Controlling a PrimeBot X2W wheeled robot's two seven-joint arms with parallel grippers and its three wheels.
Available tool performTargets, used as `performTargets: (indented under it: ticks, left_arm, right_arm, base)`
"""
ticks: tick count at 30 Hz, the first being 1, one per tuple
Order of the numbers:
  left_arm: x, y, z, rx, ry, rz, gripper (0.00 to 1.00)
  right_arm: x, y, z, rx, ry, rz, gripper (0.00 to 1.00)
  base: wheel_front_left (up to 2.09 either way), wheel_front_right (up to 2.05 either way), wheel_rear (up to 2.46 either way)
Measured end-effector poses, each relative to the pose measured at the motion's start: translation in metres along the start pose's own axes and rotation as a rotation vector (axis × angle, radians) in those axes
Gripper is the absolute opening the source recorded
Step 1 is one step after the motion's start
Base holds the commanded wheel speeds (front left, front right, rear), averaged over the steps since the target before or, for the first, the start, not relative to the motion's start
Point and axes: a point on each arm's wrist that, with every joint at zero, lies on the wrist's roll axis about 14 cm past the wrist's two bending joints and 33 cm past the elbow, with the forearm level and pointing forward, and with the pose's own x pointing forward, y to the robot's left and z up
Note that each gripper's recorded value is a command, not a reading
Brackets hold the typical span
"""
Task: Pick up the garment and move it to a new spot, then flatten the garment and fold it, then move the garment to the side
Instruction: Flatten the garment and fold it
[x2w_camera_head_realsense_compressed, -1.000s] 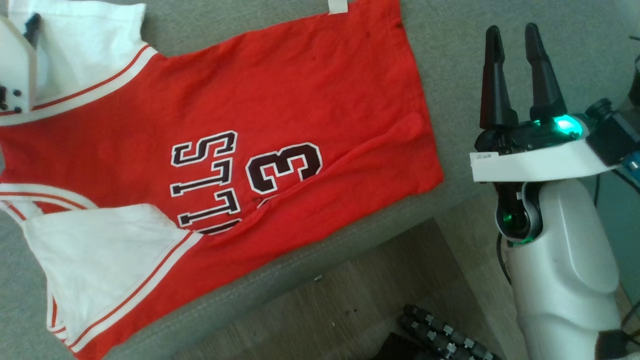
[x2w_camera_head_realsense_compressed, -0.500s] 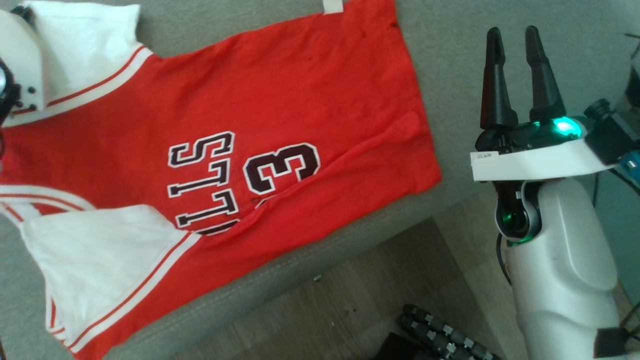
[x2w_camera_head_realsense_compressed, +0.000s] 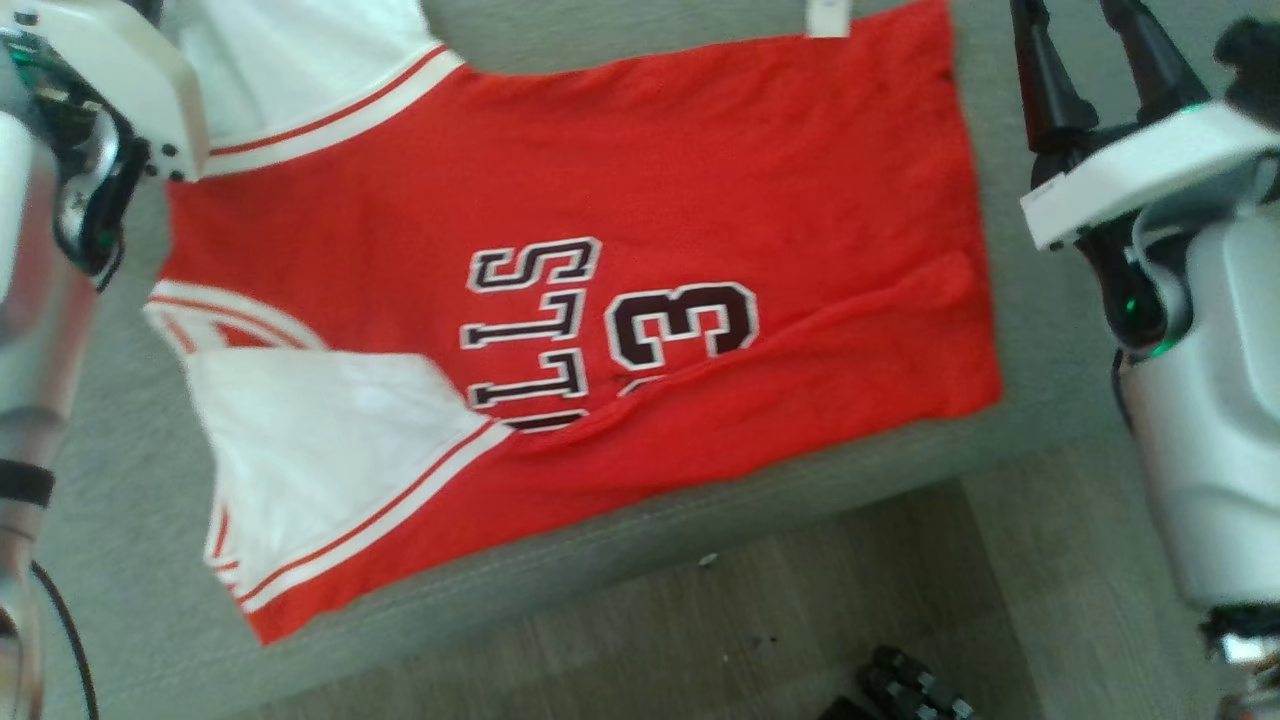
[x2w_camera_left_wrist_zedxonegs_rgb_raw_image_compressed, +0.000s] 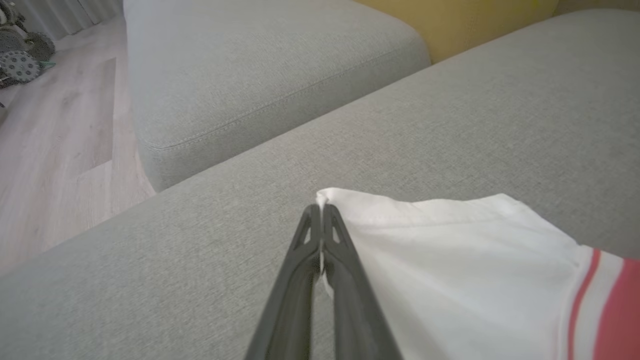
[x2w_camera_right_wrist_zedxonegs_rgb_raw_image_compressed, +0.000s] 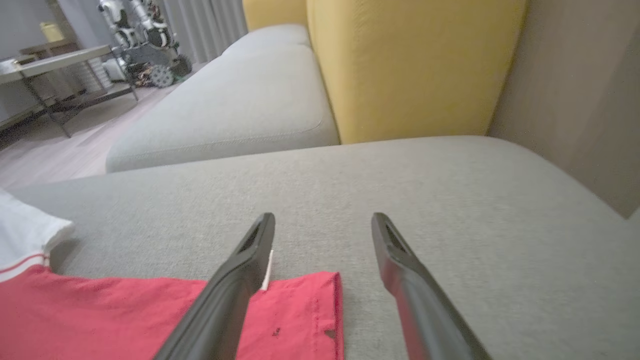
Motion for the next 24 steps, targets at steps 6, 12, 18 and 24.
performTargets:
  ticks: [6,12,18,24]
  left_arm:
    - [-0.016,0.009,-0.001,-0.027,-0.045,0.034,0.00]
    - [-0.019,0.010,-0.010,-0.038,-0.045,0.037,0.00]
    - [-0.019,0.012,-0.021,-0.046,-0.028,0.039,0.00]
    - [-0.018,0.012,-0.025,-0.046,-0.021,0.042,0.00]
  right_arm:
    - [0.023,0.007,-0.027,-0.022,0.186,0.050,1.00]
    - [0.036,-0.013,-0.050,-0.090,0.301,0.026,1.00]
    - [0.047,-0.012,-0.065,-0.108,0.370,0.030,1.00]
    - [0.043,-0.018,-0.081,-0.110,0.433,0.016,1.00]
  base:
    - [0.00,0.00,0.00]
    - [0.00,0.00,0.00]
    - [0.00,0.00,0.00]
    - [0.00,0.00,0.00]
